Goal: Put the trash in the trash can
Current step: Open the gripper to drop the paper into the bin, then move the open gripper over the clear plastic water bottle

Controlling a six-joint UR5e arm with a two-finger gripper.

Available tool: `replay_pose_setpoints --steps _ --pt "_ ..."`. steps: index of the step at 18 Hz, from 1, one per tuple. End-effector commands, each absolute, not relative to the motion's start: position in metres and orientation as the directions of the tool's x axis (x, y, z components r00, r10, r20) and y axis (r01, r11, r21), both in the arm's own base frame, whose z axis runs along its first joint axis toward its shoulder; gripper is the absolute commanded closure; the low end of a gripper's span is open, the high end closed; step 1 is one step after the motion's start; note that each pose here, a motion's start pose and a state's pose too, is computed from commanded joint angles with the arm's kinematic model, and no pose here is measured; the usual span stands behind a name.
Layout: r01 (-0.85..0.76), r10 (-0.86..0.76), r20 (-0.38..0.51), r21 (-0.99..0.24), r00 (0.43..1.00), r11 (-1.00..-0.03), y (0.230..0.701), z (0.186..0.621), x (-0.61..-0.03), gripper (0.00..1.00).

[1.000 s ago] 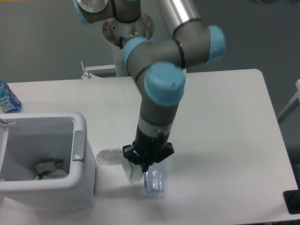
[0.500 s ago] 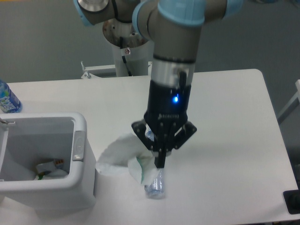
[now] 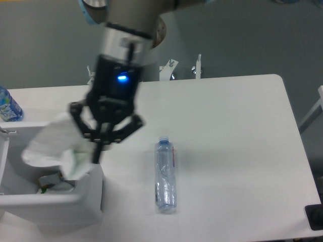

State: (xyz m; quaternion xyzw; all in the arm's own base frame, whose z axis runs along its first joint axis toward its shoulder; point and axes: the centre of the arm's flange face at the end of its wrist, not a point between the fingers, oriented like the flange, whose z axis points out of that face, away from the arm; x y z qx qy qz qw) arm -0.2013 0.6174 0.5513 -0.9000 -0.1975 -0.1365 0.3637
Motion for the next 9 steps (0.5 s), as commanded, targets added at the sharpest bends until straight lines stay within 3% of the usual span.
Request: replay_pose_setpoints --steps 1,5,7,9 --pt "0.438 0.242 0.381 -0.6 0.892 -0.67 0.617 0.546 -0.198 0.0" --pt "0.446 0.246 0.39 -0.584 0.887 -0.679 0.61 0.542 -0.187 0.0" --pt "0.512 0.304 0.425 -0.562 0.852 -0.65 0.605 0.545 -0.197 0.0" --pt "0.589 0.388 0.446 -0.553 0.807 -0.589 0.586 0.55 -0.243 0.0"
